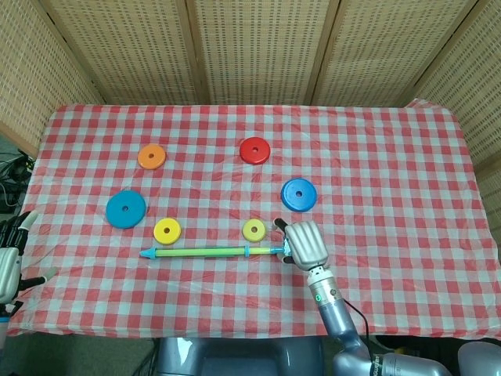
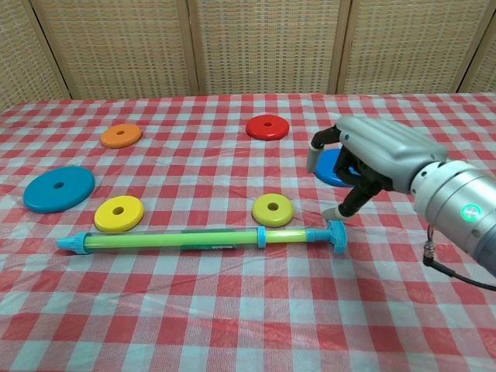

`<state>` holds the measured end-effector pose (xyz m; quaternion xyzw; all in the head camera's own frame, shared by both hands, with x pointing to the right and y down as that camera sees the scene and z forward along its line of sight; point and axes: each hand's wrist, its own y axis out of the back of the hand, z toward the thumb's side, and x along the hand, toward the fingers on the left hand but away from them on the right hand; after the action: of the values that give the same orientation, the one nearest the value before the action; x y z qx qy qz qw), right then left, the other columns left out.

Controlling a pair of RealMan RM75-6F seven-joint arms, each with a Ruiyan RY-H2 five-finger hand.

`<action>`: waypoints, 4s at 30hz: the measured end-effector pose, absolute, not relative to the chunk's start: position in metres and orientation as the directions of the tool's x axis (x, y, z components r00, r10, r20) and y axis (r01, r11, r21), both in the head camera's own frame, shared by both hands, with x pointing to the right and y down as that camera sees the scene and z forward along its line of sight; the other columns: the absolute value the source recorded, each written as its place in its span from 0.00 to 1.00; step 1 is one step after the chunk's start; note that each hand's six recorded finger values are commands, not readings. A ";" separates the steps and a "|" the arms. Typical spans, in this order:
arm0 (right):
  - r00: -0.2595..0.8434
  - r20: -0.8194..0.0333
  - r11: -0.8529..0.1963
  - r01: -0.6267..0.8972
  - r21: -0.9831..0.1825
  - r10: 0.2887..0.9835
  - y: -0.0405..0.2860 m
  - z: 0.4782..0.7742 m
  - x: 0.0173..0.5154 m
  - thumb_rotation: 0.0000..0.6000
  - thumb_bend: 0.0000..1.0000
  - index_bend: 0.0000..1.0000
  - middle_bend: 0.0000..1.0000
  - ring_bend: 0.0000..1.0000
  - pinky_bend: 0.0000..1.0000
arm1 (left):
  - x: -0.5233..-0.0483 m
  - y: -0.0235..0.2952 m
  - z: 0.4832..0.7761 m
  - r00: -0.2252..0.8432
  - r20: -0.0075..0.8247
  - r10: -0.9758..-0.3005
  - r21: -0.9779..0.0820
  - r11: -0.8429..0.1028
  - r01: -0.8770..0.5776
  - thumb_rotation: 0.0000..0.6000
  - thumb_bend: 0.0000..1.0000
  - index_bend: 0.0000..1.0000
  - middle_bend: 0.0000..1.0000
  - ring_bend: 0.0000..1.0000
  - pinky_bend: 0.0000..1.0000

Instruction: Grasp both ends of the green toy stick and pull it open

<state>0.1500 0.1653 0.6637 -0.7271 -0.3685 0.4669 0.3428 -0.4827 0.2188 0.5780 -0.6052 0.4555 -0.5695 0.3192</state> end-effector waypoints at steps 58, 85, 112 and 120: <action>0.268 -0.576 -0.626 0.166 -0.762 0.772 0.192 0.727 0.150 1.00 0.58 0.73 1.00 1.00 0.79 | -0.481 0.217 0.581 -0.055 0.415 -0.908 -0.894 -0.397 -0.208 1.00 0.13 0.00 0.00 0.00 0.00; 0.113 -0.527 -0.539 0.160 -0.827 0.843 0.114 0.671 0.156 1.00 0.60 0.80 1.00 1.00 0.80 | -0.460 0.176 0.598 -0.040 0.481 -0.876 -0.858 -0.460 -0.229 1.00 0.16 0.19 0.00 0.00 0.00; -0.017 -0.513 -0.502 0.177 -0.847 0.858 0.058 0.639 0.168 1.00 0.60 0.81 1.00 1.00 0.80 | -0.358 0.088 0.634 0.063 0.547 -0.834 -0.796 -0.543 -0.268 1.00 0.28 0.39 0.00 0.00 0.00; -0.030 -0.516 -0.502 0.182 -0.845 0.856 0.058 0.640 0.176 1.00 0.60 0.81 1.00 1.00 0.80 | -0.307 0.085 0.666 0.122 0.613 -0.780 -0.730 -0.619 -0.288 1.00 0.28 0.40 0.00 0.00 0.00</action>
<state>0.1762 0.0580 0.6397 -0.6350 -0.4090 0.5899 0.2856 -0.3072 0.0848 0.6661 -0.7145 0.3739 -0.5468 0.2250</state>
